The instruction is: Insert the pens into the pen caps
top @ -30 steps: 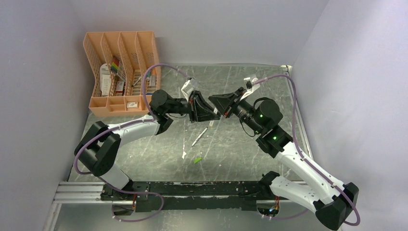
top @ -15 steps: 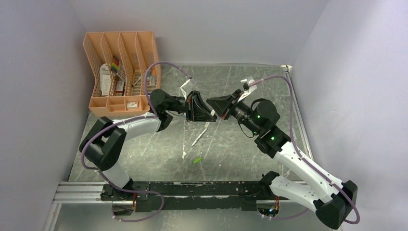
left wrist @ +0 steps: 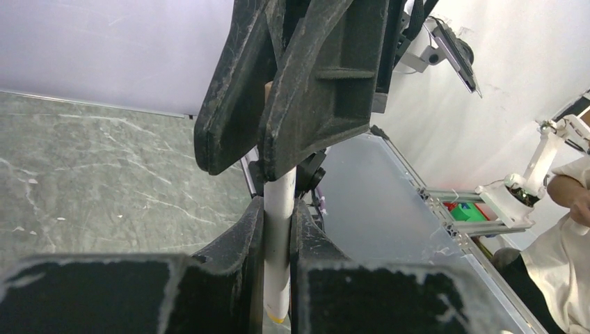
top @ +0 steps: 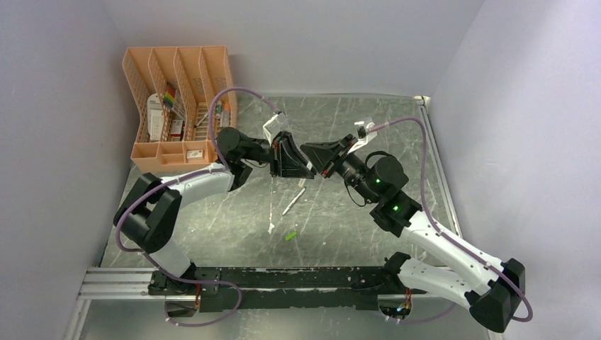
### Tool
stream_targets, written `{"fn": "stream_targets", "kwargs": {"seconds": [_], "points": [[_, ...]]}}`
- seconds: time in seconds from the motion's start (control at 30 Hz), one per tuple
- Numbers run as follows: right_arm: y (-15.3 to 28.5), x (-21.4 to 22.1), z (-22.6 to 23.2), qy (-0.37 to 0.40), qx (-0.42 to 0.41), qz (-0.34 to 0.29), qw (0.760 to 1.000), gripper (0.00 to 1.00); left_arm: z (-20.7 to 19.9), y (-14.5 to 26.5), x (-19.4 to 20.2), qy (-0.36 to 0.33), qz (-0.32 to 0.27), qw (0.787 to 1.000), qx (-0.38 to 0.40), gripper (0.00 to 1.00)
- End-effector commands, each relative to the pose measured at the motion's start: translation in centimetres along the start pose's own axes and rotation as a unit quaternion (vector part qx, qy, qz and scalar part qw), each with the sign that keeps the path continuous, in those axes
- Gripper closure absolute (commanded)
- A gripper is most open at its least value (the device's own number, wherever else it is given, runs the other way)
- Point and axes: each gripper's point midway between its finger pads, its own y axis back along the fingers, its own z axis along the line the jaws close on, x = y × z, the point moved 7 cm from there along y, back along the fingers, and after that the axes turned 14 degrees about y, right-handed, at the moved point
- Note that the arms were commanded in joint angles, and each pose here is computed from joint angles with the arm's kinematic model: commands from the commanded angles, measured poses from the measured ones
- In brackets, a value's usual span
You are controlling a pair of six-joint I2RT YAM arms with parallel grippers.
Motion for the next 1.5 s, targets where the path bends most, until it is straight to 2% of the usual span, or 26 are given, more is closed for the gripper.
{"fn": "stream_targets", "kwargs": {"seconds": [0.0,0.13,0.23,0.27,0.33,0.43,0.57,0.63,0.7,0.83,0.93,1.03,1.13,1.2,1.37,1.47], "points": [[3.7,11.3,3.6,-0.062,-0.103,0.257,0.959,1.0,-3.5,-0.2,-10.2,-0.149,-0.189,0.97,-0.038,0.93],[3.5,10.3,3.4,-0.051,-0.089,0.24,0.965,1.0,-3.5,-0.1,-10.0,-0.15,-0.176,0.972,-0.039,0.93],[3.0,7.9,2.7,-0.029,-0.047,0.196,0.979,0.97,-2.8,0.2,-8.1,-0.133,-0.151,0.979,-0.041,0.93],[2.8,6.8,2.3,-0.022,-0.023,0.177,0.984,0.92,-2.2,0.6,-6.7,-0.118,-0.139,0.982,-0.045,0.93],[2.5,4.5,1.4,-0.006,0.022,0.14,0.99,0.87,-1.3,1.3,-4.2,-0.089,-0.123,0.987,-0.057,0.93],[2.6,1.9,-0.1,0.009,0.103,0.104,0.989,0.77,0.7,3.0,-1.0,-0.043,-0.114,0.987,-0.1,0.93],[3.9,0.0,-1.7,0.026,0.171,0.065,0.983,0.53,4.3,5.6,1.0,0.011,-0.116,0.978,-0.173,0.93],[4.6,-0.5,-2.3,0.041,0.191,0.064,0.979,0.48,6.1,6.2,1.2,0.031,-0.116,0.969,-0.217,0.93],[5.0,-0.5,-2.6,0.052,0.202,0.07,0.975,0.47,8.7,7.0,1.1,0.055,-0.12,0.944,-0.303,0.93],[5.3,1.4,-2.8,0.054,0.201,0.11,0.972,0.48,13.0,8.7,1.5,0.105,-0.117,0.871,-0.466,0.93],[5.2,3.1,-2.6,0.041,0.19,0.133,0.972,0.48,15.4,10.0,1.7,0.129,-0.111,0.815,-0.554,0.93],[5.0,4.4,-2.7,0.041,0.185,0.15,0.97,0.48,17.0,10.7,1.2,0.125,-0.104,0.768,-0.62,0.93],[4.8,5.5,-2.8,0.049,0.183,0.169,0.967,0.49,18.1,10.9,1.3,0.116,-0.086,0.729,-0.669,0.93],[4.6,6.1,-2.9,0.052,0.179,0.179,0.966,0.49,18.8,11.0,1.4,0.117,-0.073,0.709,-0.691,0.93],[4.1,6.9,-3.0,0.053,0.177,0.187,0.965,0.51,20.1,10.9,2.7,0.125,-0.056,0.692,-0.709,0.93],[4.1,7.5,-3.1,0.053,0.178,0.194,0.963,0.51,20.9,11.2,3.8,0.131,-0.043,0.67,-0.73,0.93]]}}
